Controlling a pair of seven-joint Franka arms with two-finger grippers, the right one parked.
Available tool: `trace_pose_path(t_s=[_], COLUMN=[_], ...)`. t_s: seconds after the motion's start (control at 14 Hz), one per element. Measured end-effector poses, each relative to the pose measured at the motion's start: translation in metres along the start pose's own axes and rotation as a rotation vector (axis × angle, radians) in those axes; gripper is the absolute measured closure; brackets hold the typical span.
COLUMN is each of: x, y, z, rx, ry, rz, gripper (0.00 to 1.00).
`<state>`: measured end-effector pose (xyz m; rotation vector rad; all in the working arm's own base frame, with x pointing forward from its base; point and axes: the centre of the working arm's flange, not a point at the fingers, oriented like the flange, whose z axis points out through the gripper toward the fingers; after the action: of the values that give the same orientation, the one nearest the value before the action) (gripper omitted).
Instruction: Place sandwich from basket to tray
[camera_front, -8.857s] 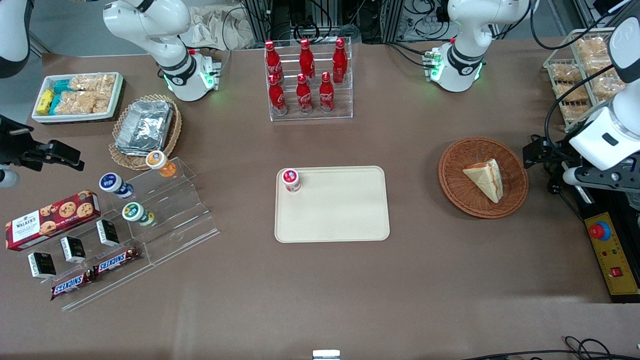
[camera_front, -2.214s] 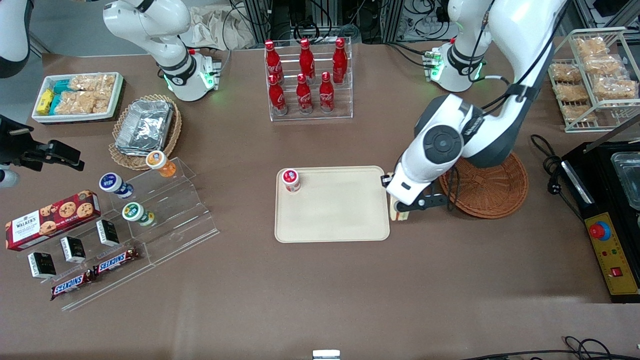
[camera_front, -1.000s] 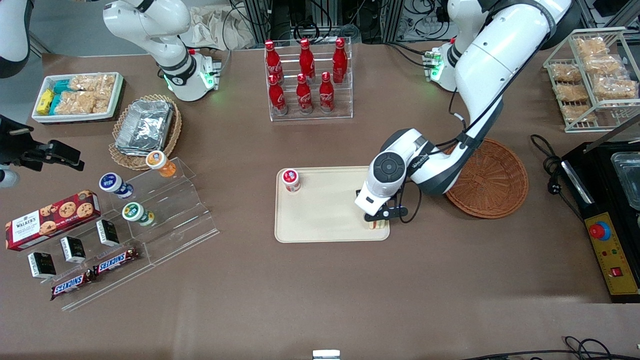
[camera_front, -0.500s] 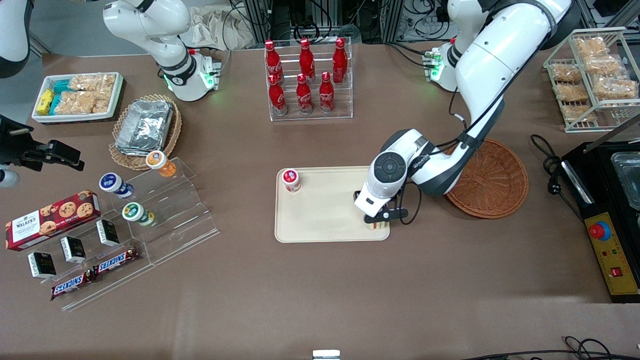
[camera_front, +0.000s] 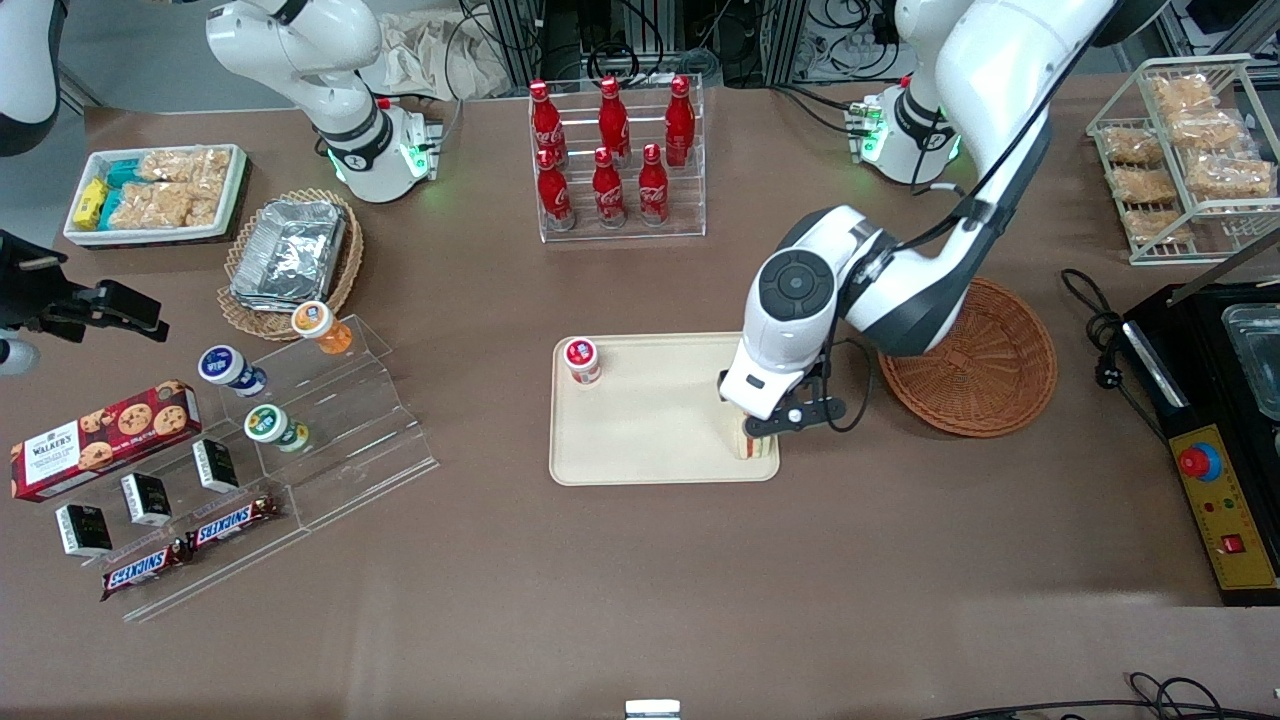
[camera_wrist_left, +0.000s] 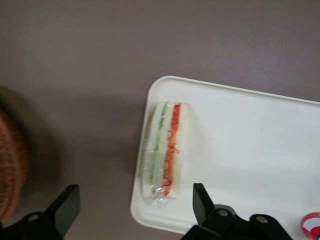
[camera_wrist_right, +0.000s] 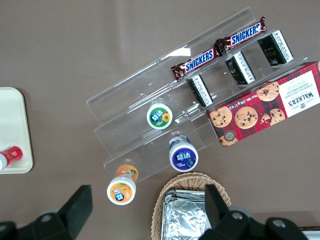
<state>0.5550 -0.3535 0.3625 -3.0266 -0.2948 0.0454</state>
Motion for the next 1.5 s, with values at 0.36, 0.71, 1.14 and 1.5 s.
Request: trace_pose_path(t_s=[0.36, 0.71, 1.14, 1.5], x=[0.018, 0.056, 0.101, 0.111], y=[-0.033, -0.105, -0.214, -0.293], z=[-0.047, -0.069, -0.096, -0.129], rx=[0.009, 0.022, 0.006, -0.079], ry=[-0.024, -0.033, -0.025, -0.026], rz=[0.004, 0.02, 0.051, 0.079], gripper=[0.0, 0.0, 0.0, 0.0])
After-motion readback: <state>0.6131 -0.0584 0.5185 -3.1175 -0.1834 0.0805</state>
